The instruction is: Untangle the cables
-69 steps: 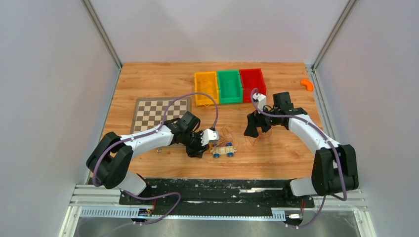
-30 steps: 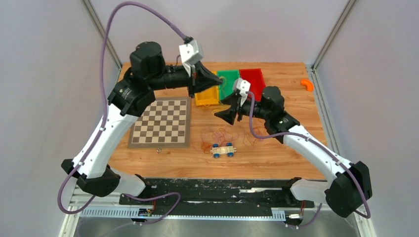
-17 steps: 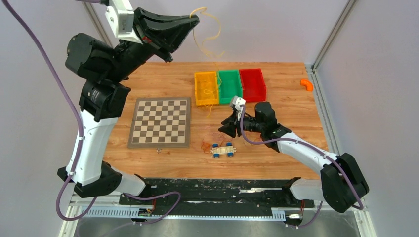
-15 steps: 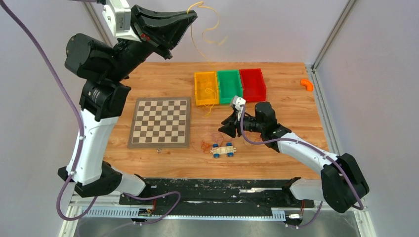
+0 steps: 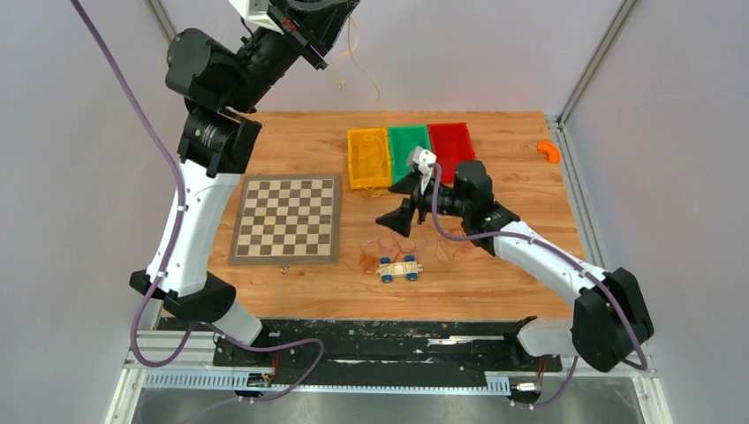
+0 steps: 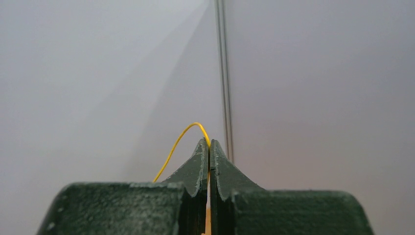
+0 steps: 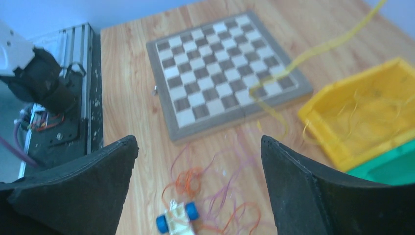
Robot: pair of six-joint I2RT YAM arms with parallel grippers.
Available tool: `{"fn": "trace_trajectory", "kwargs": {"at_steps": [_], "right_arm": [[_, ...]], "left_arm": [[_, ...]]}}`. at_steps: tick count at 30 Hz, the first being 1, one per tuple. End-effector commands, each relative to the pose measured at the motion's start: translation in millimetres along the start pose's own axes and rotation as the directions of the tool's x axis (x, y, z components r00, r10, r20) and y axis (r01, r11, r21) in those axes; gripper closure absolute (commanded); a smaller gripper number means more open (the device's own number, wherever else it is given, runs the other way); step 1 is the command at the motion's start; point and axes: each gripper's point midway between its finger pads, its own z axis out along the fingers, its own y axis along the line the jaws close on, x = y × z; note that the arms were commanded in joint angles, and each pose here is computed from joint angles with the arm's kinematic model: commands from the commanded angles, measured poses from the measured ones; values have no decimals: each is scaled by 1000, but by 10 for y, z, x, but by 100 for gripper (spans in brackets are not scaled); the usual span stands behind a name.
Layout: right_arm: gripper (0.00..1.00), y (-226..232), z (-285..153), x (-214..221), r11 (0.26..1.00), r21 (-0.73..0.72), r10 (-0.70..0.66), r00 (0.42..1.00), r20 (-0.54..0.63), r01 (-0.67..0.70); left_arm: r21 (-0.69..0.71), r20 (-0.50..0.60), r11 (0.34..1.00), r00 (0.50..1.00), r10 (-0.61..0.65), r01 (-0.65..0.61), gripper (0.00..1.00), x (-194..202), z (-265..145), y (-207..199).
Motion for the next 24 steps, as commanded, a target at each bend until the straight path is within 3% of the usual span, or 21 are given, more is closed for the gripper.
{"fn": "trace_trajectory", "kwargs": {"at_steps": [1, 4, 6, 9, 11, 12, 15, 18, 19, 20, 22, 24], "right_arm": [[5, -50, 249, -662, 995, -27, -90, 986, 142, 94], [9, -234, 417, -687, 994, 24, -108, 985, 137, 105], [19, -357, 502, -637, 992, 58, -121, 984, 132, 114], [54, -593, 597, -471, 986, 135, -111, 990, 90, 99], [91, -724, 626, -327, 976, 164, -153, 987, 49, 143], [99, -791, 637, -219, 968, 178, -183, 983, 15, 178], [100, -934, 568, -312, 931, 215, -289, 956, -57, 295], [100, -461, 298, -1425, 913, 184, -381, 922, 64, 365], [100, -224, 195, -1715, 907, 154, -410, 906, 106, 392], [100, -2, 97, -1911, 896, 122, -441, 887, 141, 426], [100, 204, -42, -2021, 887, 101, -461, 873, 161, 450], [100, 107, -41, -1755, 898, 114, -435, 897, 81, 425]], "left_arm": [[10, 116, 1000, 993, 16, -17, 100, -481, -92, -107], [2, 121, 1000, 992, 24, -24, 100, -510, -108, -98], [-4, 128, 1000, 991, 27, -27, 100, -546, -123, -95], [-12, 135, 999, 990, 32, -30, 100, -596, -148, -93], [-19, 138, 999, 990, 33, -31, 100, -628, -176, -88], [-21, 138, 999, 990, 34, -32, 100, -643, -201, -96], [-36, 111, 999, 993, 32, -29, 100, -556, -260, -67], [-57, 34, 998, 999, 21, -19, 100, -249, -392, -27], [-67, -13, 998, 1000, 10, -11, 100, -9, -420, 13], [-76, -15, 997, 1000, 14, -15, 100, -29, -504, 10], [-93, -64, 996, 998, -15, 9, 100, 196, -599, 60], [-109, -110, 993, 992, -64, 52, 100, 421, -670, 108]]}}
